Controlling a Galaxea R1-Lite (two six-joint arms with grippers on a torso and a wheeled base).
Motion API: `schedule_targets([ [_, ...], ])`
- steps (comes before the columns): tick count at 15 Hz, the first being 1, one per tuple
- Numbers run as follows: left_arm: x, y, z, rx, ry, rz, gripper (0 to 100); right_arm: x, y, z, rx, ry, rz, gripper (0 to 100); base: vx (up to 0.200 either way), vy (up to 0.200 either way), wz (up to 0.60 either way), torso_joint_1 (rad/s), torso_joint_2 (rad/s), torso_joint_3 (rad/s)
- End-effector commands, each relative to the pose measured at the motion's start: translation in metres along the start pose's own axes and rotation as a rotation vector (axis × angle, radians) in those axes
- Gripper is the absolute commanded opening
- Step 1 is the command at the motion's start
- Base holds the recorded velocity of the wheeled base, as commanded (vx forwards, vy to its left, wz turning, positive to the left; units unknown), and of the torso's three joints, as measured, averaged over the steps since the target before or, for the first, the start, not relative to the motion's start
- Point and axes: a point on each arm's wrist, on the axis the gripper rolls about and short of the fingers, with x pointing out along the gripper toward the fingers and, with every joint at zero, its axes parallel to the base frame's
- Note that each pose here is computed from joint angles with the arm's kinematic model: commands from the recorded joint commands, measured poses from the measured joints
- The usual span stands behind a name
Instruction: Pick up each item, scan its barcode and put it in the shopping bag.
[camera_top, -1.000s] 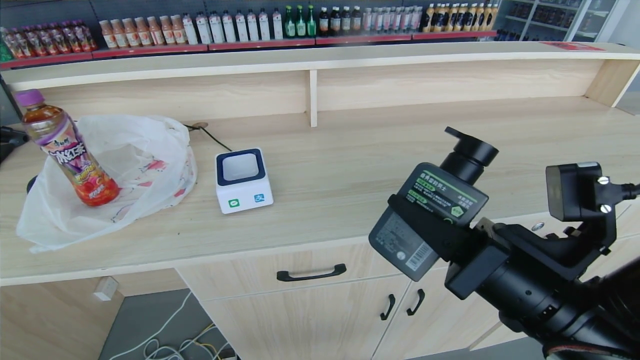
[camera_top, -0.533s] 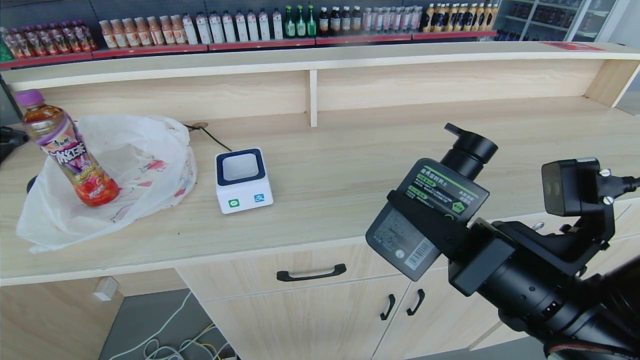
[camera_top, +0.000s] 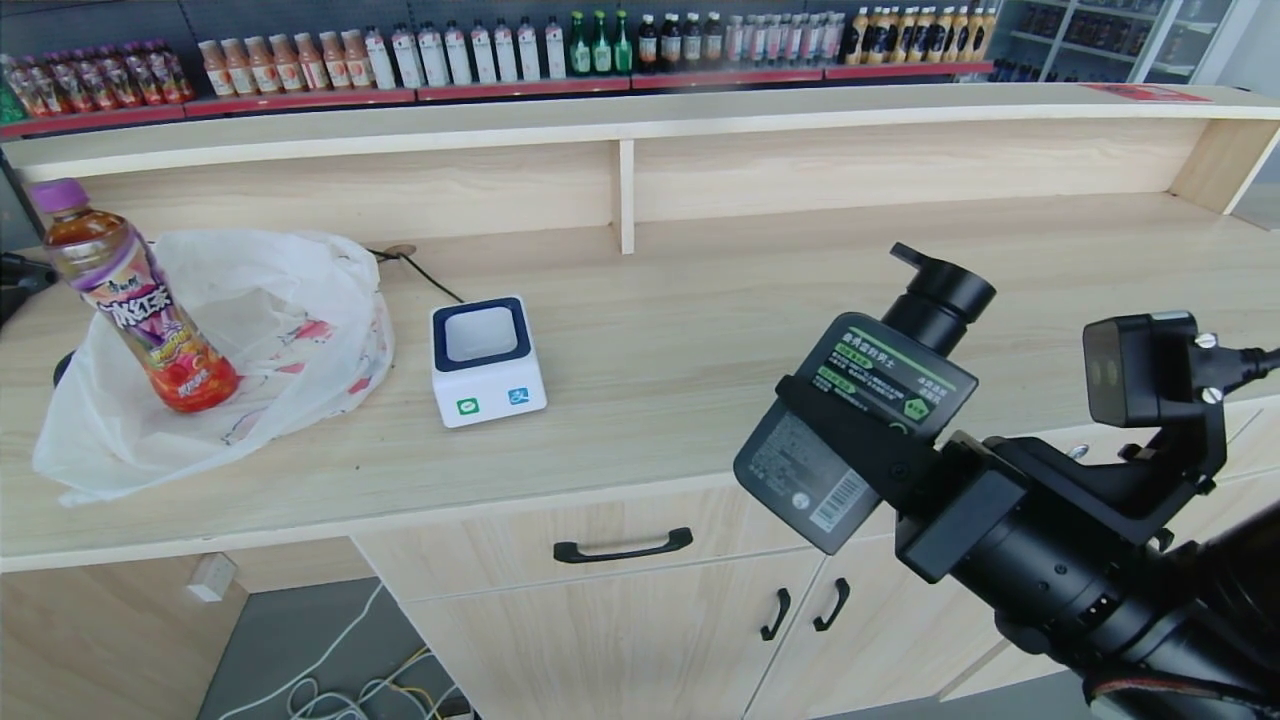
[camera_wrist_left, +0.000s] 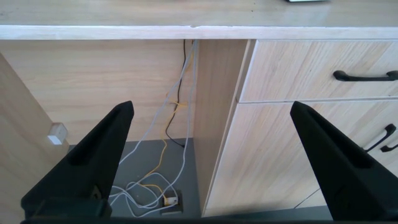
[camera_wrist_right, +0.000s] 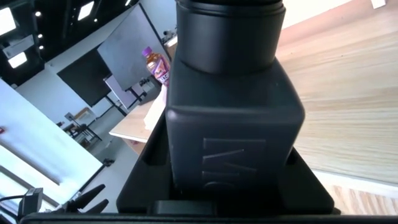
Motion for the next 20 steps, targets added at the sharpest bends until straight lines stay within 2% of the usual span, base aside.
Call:
schedule_targets([
  [1, 0.0, 0.0, 0.0, 0.0, 0.0, 0.001, 100, -0.002, -0.002, -0.003, -0.003, 0.015, -0.01, 0, 0.0, 0.0, 0.0, 0.0, 0.0, 0.0],
  [4, 0.0, 0.0, 0.0, -0.001, 0.0, 0.001, 100, -0.003, -0.002, -0.004, -0.029, 0.022, -0.01, 0, 0.0, 0.0, 0.0, 0.0, 0.0, 0.0],
  [6, 0.0, 0.0, 0.0, -0.001, 0.0, 0.001, 100, -0.009, -0.01, -0.02, -0.075, 0.095, -0.046, 0, 0.0, 0.0, 0.0, 0.0, 0.0, 0.0],
  [7, 0.0, 0.0, 0.0, -0.001, 0.0, 0.001, 100, -0.005, -0.015, -0.025, -0.131, 0.114, -0.061, 0, 0.0, 0.0, 0.0, 0.0, 0.0, 0.0],
  [12, 0.0, 0.0, 0.0, -0.001, 0.0, 0.001, 100, -0.002, -0.036, -0.021, -0.396, 0.115, -0.124, 0, 0.0, 0.0, 0.0, 0.0, 0.0, 0.0],
  [16, 0.0, 0.0, 0.0, -0.001, 0.0, 0.001, 100, -0.016, -0.05, -0.008, -0.689, 0.118, -0.226, 0, 0.0, 0.0, 0.0, 0.0, 0.0, 0.0],
  [20, 0.0, 0.0, 0.0, 0.0, 0.0, 0.001, 100, -0.017, -0.054, -0.005, -0.731, 0.114, -0.271, 0, 0.0, 0.0, 0.0, 0.0, 0.0, 0.0],
])
